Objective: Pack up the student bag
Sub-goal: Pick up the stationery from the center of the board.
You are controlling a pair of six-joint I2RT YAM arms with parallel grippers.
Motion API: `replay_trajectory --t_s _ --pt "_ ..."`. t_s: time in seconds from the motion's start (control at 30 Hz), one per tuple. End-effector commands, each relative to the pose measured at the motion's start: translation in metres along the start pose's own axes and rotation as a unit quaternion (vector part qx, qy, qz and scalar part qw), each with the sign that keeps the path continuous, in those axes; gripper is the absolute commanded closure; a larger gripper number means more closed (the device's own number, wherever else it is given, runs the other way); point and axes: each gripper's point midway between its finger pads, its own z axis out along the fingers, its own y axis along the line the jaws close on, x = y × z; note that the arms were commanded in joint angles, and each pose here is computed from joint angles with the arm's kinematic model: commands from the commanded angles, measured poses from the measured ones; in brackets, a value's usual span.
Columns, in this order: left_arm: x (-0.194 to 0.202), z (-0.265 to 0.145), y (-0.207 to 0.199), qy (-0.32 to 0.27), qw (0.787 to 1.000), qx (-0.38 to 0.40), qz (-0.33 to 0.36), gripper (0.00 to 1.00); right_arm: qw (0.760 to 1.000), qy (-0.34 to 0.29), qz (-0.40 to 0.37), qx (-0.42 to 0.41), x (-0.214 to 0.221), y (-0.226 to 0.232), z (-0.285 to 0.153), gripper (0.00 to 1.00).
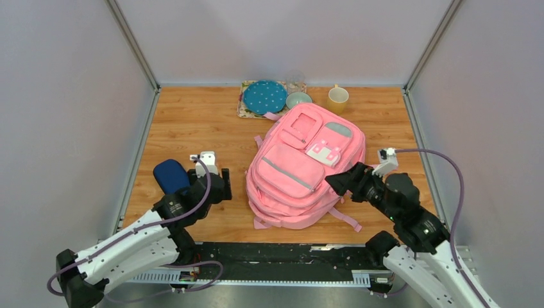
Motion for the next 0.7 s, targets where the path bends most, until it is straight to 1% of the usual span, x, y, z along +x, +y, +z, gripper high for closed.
replay_trajectory --t_s 0.0,0.03,0.07,0.1,0.13,0.17,0.2,0.23,0.27,0.3,0.33,0.37,0.4,0.47,0.5,0.57,0.6,0.67 --pt "-0.007 0.001 0.029 0.005 0.999 -0.046 -0.026 0.20 0.995 -0.022 0.059 -0.081 -0.011 0.035 -0.027 0.18" --pt "-0.011 0.000 0.033 0.003 0.998 -0.050 -0.033 0.19 0.994 -0.006 0.058 -0.093 -0.006 0.042 -0.024 0.18" --pt "-0.016 0.002 0.046 0.001 0.996 -0.072 -0.049 0.19 0.993 0.005 0.055 -0.104 -0.004 0.049 -0.021 0.18" --pt "-0.018 0.003 0.051 0.000 0.996 -0.077 -0.056 0.19 0.992 0.007 0.048 -0.120 -0.006 0.059 -0.018 0.18" --pt "-0.017 0.005 0.052 0.008 0.996 -0.070 -0.057 0.19 0.992 0.043 0.026 -0.116 0.010 0.064 -0.005 0.18" --pt "-0.017 0.007 0.058 0.011 0.995 -0.078 -0.065 0.19 0.991 0.043 0.013 -0.124 0.007 0.077 -0.003 0.18" --pt "-0.019 0.011 0.072 0.011 0.991 -0.098 -0.085 0.19 0.993 0.036 -0.005 -0.114 0.005 0.083 0.006 0.18" --pt "-0.013 0.014 0.075 0.027 0.991 -0.098 -0.093 0.18 0.990 0.049 -0.030 -0.126 0.017 0.101 0.007 0.17" --pt "-0.012 0.016 0.082 0.032 0.989 -0.105 -0.104 0.18 0.990 0.073 -0.064 -0.103 0.033 0.103 0.028 0.16" --pt "-0.014 0.018 0.097 0.030 0.983 -0.127 -0.127 0.18 0.990 0.061 -0.070 -0.111 0.024 0.123 0.032 0.15" --pt "-0.010 0.020 0.100 0.036 0.982 -0.128 -0.136 0.18 0.987 0.074 -0.079 -0.115 0.032 0.132 0.039 0.14" --pt "-0.011 0.020 0.106 0.034 0.979 -0.136 -0.147 0.18 0.985 0.104 -0.094 -0.100 0.050 0.131 0.062 0.14" --pt "-0.014 0.020 0.113 0.030 0.976 -0.143 -0.160 0.18 0.982 0.105 -0.089 -0.126 0.047 0.152 0.067 0.14" --pt "-0.019 0.016 0.131 0.023 0.968 -0.169 -0.183 0.18 0.980 0.122 -0.092 -0.129 0.056 0.162 0.084 0.14" --pt "-0.021 0.015 0.137 0.018 0.965 -0.178 -0.192 0.18 0.977 0.141 -0.096 -0.124 0.070 0.163 0.101 0.14" --pt "-0.021 0.017 0.148 0.017 0.960 -0.187 -0.210 0.17 0.977 0.140 -0.093 -0.134 0.068 0.177 0.112 0.13" --pt "-0.018 0.018 0.152 0.024 0.957 -0.194 -0.214 0.17 0.972 0.163 -0.095 -0.137 0.082 0.178 0.122 0.13" --pt "-0.006 0.020 0.165 0.048 0.948 -0.220 -0.227 0.17 0.970 0.169 -0.093 -0.146 0.083 0.189 0.127 0.13"
